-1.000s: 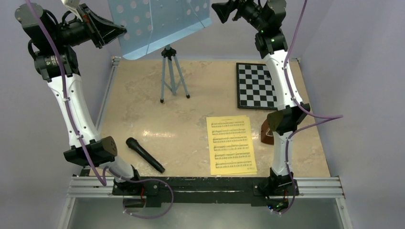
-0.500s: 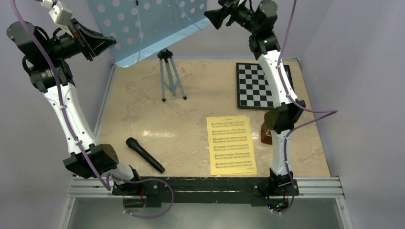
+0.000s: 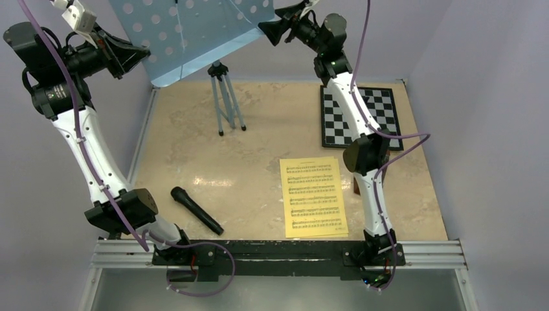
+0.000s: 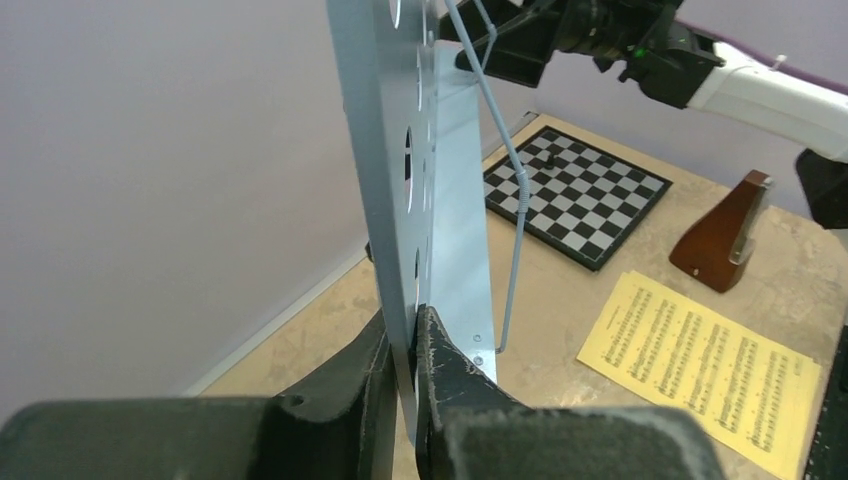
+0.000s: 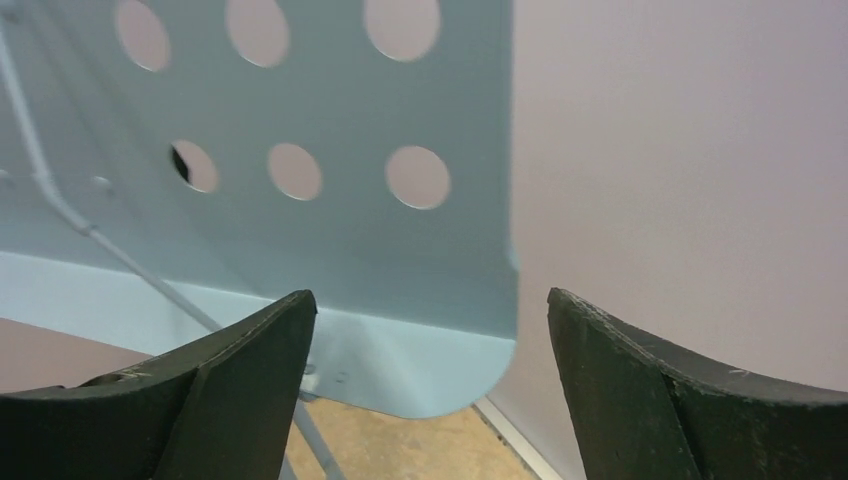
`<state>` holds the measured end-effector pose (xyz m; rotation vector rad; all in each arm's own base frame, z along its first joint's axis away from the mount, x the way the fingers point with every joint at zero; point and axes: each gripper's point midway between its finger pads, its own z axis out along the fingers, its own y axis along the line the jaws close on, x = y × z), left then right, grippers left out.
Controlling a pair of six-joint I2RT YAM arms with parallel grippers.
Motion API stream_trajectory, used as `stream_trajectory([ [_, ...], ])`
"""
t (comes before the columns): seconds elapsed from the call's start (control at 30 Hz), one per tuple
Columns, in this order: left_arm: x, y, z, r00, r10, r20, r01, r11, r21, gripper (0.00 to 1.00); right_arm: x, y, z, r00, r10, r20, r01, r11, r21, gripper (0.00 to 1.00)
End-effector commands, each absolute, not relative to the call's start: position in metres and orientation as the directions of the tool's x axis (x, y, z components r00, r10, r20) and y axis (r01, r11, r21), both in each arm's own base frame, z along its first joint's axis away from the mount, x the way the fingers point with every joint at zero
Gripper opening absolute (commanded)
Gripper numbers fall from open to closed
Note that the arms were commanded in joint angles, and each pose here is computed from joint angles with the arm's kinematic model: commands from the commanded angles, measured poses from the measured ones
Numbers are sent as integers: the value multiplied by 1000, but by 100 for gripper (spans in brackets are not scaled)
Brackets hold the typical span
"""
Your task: Pack up the instrument practice props
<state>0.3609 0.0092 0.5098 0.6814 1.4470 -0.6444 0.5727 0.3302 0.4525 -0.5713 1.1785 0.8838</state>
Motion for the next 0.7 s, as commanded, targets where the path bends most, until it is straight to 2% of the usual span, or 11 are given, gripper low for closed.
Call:
stream_trajectory([
  [0.0,394,42,488,5,51,-999,638,769,42,19,523,335,524,225,388,-894,-882,470,-18,87],
  [0.07,401,48,486,4,56,-998,620,784,46,21,507,336,534,217,401,-890,-904,426,-28,83],
  [0.17,409,54,487,7,61,-998,609,792,52,21,490,338,543,224,401,-888,-923,380,-62,83],
  [0.27,415,57,485,7,68,-998,596,801,59,18,496,337,544,243,403,-882,-914,399,-70,82],
  [0.37,418,58,485,11,75,-997,584,809,68,16,491,335,553,267,408,-873,-909,407,-87,77],
  [0.5,420,59,495,30,67,-997,582,810,72,0,474,330,566,294,408,-864,-907,403,-119,61],
  [0.63,413,53,516,75,73,-995,588,802,103,0,446,327,582,309,404,-861,-923,346,-169,35],
  [0.67,411,51,522,89,76,-993,587,801,114,0,440,326,586,310,406,-860,-924,340,-173,32],
])
